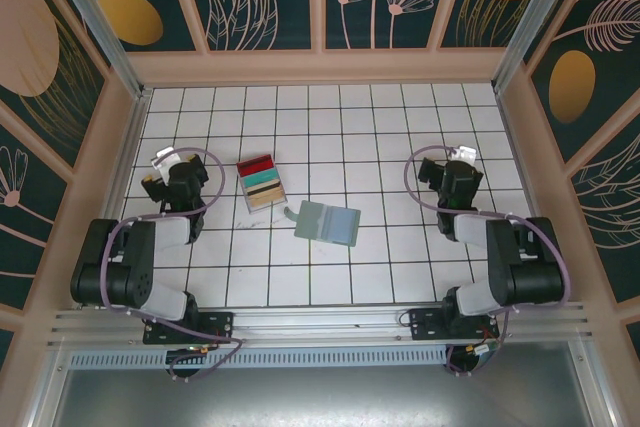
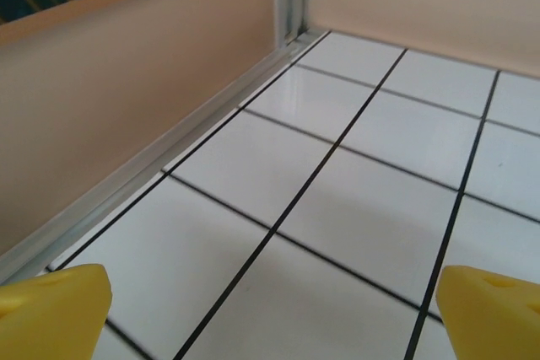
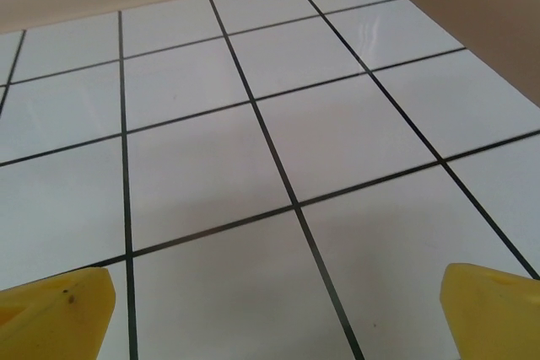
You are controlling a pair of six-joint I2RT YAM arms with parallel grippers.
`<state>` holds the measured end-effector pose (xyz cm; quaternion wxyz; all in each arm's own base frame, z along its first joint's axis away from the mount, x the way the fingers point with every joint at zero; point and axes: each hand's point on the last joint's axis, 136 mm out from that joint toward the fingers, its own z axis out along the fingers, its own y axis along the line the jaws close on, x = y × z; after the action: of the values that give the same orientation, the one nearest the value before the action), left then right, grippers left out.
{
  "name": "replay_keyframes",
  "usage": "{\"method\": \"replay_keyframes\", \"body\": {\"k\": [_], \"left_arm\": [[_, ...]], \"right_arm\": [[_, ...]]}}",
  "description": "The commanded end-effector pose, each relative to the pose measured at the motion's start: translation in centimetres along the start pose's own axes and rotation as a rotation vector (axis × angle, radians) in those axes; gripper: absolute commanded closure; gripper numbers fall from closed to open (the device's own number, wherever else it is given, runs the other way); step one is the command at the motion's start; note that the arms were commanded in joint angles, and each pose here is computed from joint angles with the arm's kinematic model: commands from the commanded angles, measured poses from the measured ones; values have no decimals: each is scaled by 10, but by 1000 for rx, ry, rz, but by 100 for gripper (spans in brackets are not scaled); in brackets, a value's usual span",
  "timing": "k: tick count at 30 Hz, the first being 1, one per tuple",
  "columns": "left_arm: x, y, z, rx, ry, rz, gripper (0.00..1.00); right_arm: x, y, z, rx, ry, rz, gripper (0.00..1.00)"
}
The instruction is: Take the credit cards out of the card holder
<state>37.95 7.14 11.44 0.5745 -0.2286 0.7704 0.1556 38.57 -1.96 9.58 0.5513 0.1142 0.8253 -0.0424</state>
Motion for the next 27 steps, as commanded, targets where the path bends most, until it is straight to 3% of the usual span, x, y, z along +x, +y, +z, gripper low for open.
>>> {"method": "replay_keyframes", "body": {"k": [1,7,13,27], "left_arm": [[-21,-16,1,101,-85,-7,1],[-21,-22,-25,234,-174,-7,1],[-13,-36,-37,359,-214,32,1],[-13,-35,-37,354,-206,35,1]], "right_arm": [[-29,11,1,-115,-124,-16,1],[-26,12,-7,-237,-171,8,1],[-18,12,-20,-253,-228,-1,1],[-18,13,-20,-244,-229,-9,1]]}}
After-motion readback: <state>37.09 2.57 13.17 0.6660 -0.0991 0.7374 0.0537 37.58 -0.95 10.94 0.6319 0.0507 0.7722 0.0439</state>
